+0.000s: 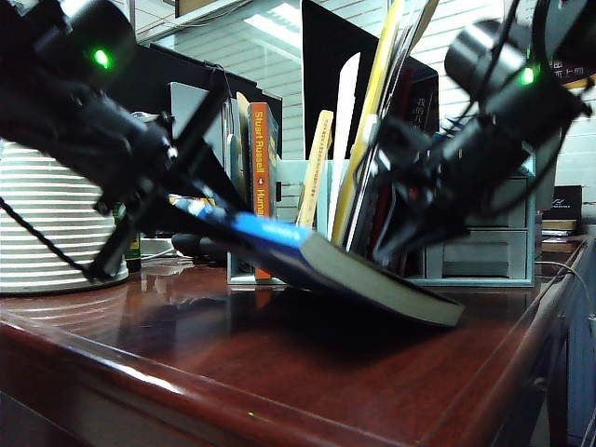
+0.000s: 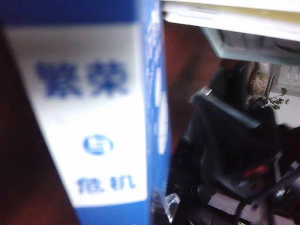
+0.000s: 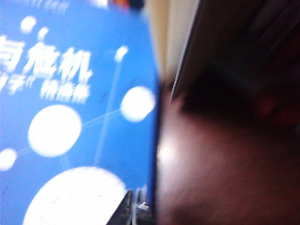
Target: Pick up the blue book and put it on the bookshelf.
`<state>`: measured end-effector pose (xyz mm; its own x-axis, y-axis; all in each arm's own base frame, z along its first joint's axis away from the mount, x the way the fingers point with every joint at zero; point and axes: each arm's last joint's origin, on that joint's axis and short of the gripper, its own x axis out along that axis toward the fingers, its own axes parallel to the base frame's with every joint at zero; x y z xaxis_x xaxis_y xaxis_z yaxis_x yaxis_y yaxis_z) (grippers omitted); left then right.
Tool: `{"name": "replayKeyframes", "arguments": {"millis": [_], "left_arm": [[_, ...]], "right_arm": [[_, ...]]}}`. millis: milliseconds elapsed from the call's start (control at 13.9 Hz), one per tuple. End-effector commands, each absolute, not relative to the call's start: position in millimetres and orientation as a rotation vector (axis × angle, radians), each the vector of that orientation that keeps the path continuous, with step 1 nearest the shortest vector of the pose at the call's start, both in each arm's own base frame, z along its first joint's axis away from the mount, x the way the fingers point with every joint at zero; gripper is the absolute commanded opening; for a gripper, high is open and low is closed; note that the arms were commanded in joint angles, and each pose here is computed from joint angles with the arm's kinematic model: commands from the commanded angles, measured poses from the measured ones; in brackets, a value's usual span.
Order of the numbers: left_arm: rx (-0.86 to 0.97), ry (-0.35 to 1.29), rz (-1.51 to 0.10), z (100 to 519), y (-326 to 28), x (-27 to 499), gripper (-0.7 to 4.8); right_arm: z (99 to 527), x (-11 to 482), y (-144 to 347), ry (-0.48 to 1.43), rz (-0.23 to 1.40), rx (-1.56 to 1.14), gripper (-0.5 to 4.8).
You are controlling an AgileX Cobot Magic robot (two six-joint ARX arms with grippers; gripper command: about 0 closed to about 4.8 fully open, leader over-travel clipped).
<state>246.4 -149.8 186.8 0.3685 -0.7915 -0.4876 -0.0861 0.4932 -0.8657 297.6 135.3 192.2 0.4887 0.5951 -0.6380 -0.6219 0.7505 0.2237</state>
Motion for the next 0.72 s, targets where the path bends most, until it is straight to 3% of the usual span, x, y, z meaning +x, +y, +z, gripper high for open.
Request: {"name": "replayKeyframes", "arguments": {"millis": [72, 431, 575, 718], "left_arm": [[-0.939, 1.034, -0.67, 215, -146, 238, -0.06], [-0.898, 0.778, -0.816, 282, -126, 202, -0.06], [-0.774, 0.52, -0.886, 323, -116, 187, -0.06], [-0.574, 0.195, -0.813, 367, -107, 178, -0.06]], "right_arm": [[217, 295, 133, 0.671, 0.743, -0.04, -0.01], [267, 273, 123, 0.514, 0.714, -0.044, -0.01], [288, 262, 117, 0.424, 0.686, -0.049, -0.01], [306, 255, 114, 0.322, 0.67, -0.047, -0.01]]}}
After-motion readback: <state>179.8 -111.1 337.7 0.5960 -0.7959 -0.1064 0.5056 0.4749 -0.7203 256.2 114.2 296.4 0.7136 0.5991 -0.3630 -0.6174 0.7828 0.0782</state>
